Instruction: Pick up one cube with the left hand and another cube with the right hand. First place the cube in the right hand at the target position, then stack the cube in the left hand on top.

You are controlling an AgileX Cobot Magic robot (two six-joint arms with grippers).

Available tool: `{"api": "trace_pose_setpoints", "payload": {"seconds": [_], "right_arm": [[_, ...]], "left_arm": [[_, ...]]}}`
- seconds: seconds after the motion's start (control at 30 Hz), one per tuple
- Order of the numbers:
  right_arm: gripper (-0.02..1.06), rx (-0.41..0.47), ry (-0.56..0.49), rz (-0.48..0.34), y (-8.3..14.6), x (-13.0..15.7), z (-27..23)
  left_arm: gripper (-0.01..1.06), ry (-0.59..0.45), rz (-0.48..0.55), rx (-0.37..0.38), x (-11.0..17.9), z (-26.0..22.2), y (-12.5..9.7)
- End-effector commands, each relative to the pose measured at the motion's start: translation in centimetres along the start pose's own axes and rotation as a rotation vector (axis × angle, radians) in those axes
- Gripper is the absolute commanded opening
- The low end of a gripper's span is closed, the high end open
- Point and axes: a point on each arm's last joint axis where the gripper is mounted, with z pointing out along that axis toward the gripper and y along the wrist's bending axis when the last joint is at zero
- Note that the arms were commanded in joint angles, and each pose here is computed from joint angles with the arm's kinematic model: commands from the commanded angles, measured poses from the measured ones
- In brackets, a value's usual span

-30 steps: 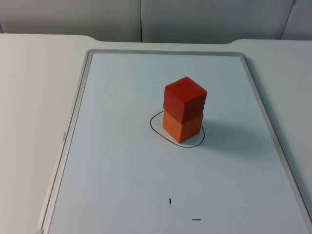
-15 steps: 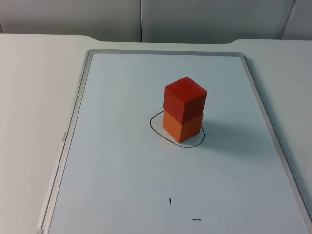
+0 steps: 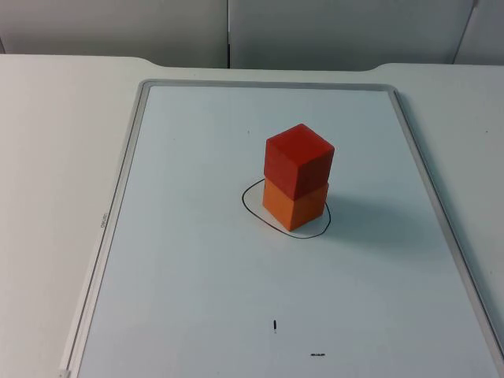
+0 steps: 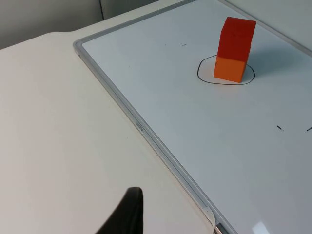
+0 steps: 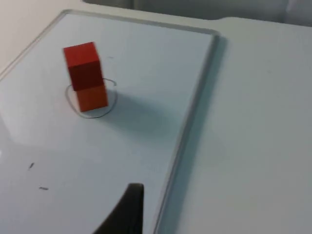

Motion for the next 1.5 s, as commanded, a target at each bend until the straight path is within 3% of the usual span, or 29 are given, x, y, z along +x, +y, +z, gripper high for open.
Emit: {"api": "trace_pose_setpoints", "payload": {"seconds": [0.0,0.23,0.83,1.27,1.47], "right_arm": [[1.05,0.081,0.002,0.035,0.09,0.15,0.14],[1.05,0.185,0.007,0.089,0.17,0.17,0.10],[1.05,0.185,0.007,0.091,0.19,0.17,0.10],[1.05,0.185,0.007,0.091,0.19,0.17,0.10],[1.05,0.185,0.007,0.091,0.19,0.17,0.10]], "left_arm": [[1.05,-0.008,-0.004,0.011,0.02,0.00,-0.06],[1.05,-0.008,-0.004,0.011,0.02,0.00,-0.06],[1.05,-0.007,-0.013,-0.002,0.02,0.00,-0.09],[1.05,0.006,-0.195,-0.351,0.00,0.02,-0.37],[1.05,0.010,-0.246,-0.449,-0.02,0.04,-0.44]]}}
